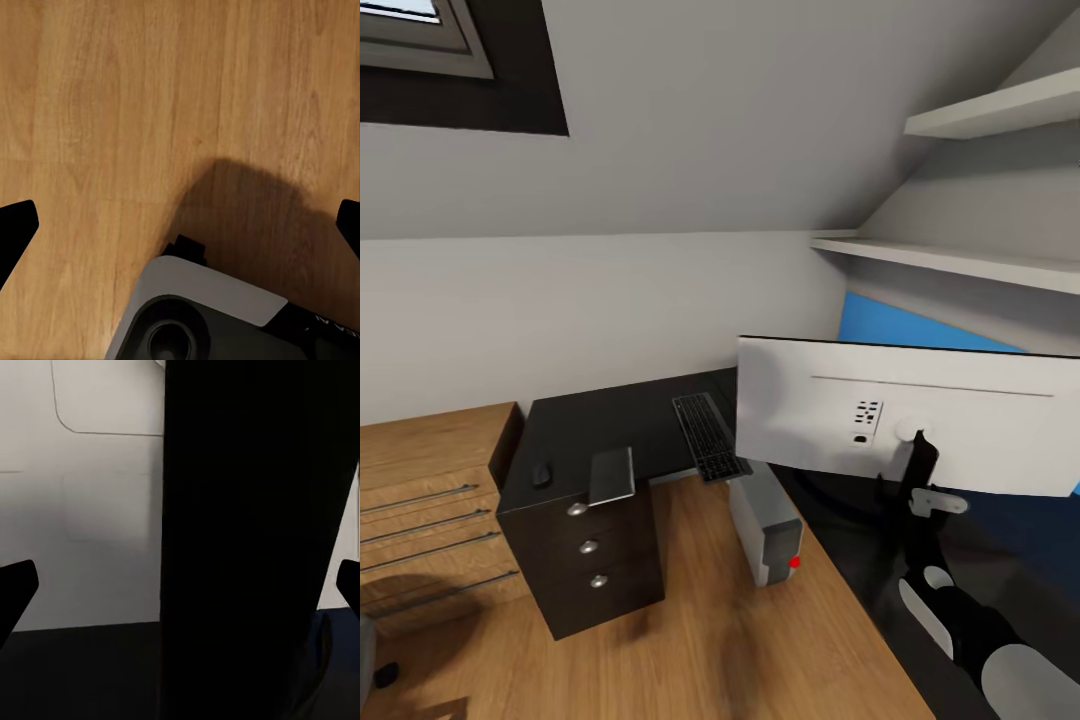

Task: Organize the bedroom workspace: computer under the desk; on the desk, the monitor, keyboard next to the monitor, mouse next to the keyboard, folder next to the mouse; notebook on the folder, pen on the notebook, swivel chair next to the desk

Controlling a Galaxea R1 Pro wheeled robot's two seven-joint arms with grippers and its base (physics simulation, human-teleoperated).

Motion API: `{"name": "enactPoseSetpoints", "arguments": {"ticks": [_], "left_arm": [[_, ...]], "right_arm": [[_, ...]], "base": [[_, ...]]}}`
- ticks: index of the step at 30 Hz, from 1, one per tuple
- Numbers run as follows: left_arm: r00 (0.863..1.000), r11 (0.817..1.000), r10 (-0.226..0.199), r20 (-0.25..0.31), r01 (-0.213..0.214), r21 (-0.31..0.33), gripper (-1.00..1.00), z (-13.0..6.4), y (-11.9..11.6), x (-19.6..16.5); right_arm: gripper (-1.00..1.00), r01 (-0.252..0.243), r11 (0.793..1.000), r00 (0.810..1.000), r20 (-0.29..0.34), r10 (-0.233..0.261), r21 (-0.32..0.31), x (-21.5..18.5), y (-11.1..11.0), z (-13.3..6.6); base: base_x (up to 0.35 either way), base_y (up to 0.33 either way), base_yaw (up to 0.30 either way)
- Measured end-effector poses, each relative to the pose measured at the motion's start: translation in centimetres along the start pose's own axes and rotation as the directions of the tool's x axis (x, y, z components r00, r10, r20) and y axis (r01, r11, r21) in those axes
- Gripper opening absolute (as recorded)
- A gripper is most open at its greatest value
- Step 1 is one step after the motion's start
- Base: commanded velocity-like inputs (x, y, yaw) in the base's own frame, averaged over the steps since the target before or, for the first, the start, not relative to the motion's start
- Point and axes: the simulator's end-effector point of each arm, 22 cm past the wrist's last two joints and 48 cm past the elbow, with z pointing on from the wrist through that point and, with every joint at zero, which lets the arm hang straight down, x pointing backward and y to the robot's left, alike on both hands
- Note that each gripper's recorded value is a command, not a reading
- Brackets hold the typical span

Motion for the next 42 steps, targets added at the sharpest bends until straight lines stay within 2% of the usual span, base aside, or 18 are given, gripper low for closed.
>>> {"name": "enactPoseSetpoints", "arguments": {"ticks": [22, 23, 26, 31, 42], "left_arm": [[1.000, 1.000, 0.000, 0.000, 0.000, 0.000, 1.00, -0.01, 0.02, 0.03], [1.000, 1.000, 0.000, 0.000, 0.000, 0.000, 1.00, 0.00, 0.01, 0.02], [1.000, 1.000, 0.000, 0.000, 0.000, 0.000, 1.00, 0.00, 0.01, 0.01], [1.000, 1.000, 0.000, 0.000, 0.000, 0.000, 1.00, 0.00, 0.01, 0.02], [1.000, 1.000, 0.000, 0.002, 0.000, -0.007, 1.00, 0.06, 0.41, -0.10]], "right_arm": [[1.00, 0.000, 1.000, 1.000, 0.001, 0.000, 0.000, -0.05, 0.00, 0.03], [-1.00, 0.000, 1.000, 1.000, 0.001, 0.000, 0.000, -0.03, 0.00, 0.02], [-1.00, 0.006, 1.000, 1.000, 0.001, -0.006, -0.007, -0.02, 0.19, -0.01], [-1.00, -0.010, 1.000, 1.000, 0.003, 0.010, 0.010, -0.12, -0.31, 0.06], [-1.00, 0.010, 1.000, 1.000, 0.005, -0.010, -0.005, -0.15, -0.12, 0.08]], "base": [[0.000, -0.047, 0.000], [0.000, 0.000, 0.000], [0.000, 0.000, 0.000], [0.000, 0.000, 0.000], [0.000, 0.000, 0.000]]}}
